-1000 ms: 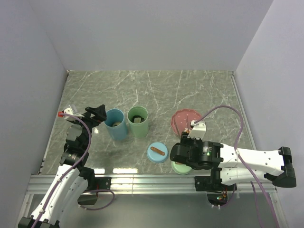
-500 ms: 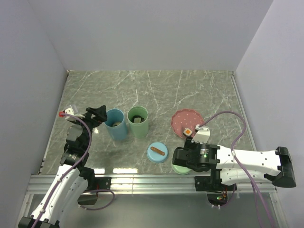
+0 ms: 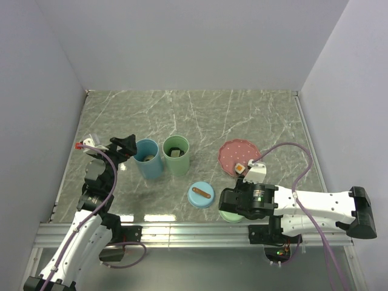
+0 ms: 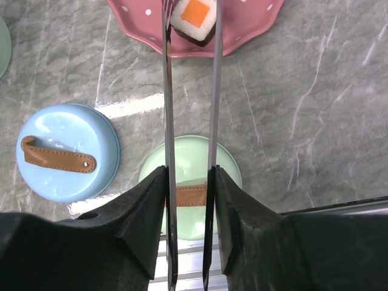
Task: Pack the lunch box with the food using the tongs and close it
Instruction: Pick up the food using the clamp
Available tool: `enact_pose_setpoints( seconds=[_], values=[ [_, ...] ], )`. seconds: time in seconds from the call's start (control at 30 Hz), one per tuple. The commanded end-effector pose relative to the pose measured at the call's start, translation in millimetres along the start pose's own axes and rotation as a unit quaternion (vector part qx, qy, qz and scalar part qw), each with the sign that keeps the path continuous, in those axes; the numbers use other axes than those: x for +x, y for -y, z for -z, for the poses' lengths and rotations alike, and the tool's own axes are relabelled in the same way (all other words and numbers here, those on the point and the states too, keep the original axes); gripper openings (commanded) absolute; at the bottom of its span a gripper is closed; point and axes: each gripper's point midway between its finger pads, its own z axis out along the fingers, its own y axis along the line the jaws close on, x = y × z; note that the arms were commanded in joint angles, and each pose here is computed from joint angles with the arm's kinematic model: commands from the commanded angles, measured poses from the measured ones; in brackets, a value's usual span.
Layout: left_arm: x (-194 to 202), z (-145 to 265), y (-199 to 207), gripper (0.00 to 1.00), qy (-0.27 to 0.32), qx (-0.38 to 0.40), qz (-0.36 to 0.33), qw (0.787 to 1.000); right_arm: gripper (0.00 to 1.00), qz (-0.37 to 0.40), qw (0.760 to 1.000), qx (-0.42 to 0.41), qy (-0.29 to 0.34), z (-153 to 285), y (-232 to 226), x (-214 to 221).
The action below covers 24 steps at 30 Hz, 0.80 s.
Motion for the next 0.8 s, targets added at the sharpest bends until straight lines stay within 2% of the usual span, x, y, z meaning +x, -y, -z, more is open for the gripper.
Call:
enact_pose_setpoints(
  seconds=[0.0,0.2,0.57,0.77],
  values=[
    [-12.1,1.0,10.0,1.0,0.021,0.021,0.011,1.0,0.4,-0.012,1.0,-0.006,0.019,1.8,-6.8,-9.7],
    [-12.5,1.4,10.1,0.99,0.021,0.021,0.012,0.999,0.36,-0.008,1.0,-0.003,0.024,2.5,-7.9,-12.8],
    [-12.6,1.2,9.9,1.0,0.021,0.02,0.011,1.0,0.37,0.007,0.998,-0.009,0.059,12.6,-20.2,-41.3],
    [-12.9,1.1,8.8,1.0,0.022,0.017,0.011,1.0,0.38,0.003,0.997,-0.017,0.073,0.8,-30.9,-62.0]
  ],
)
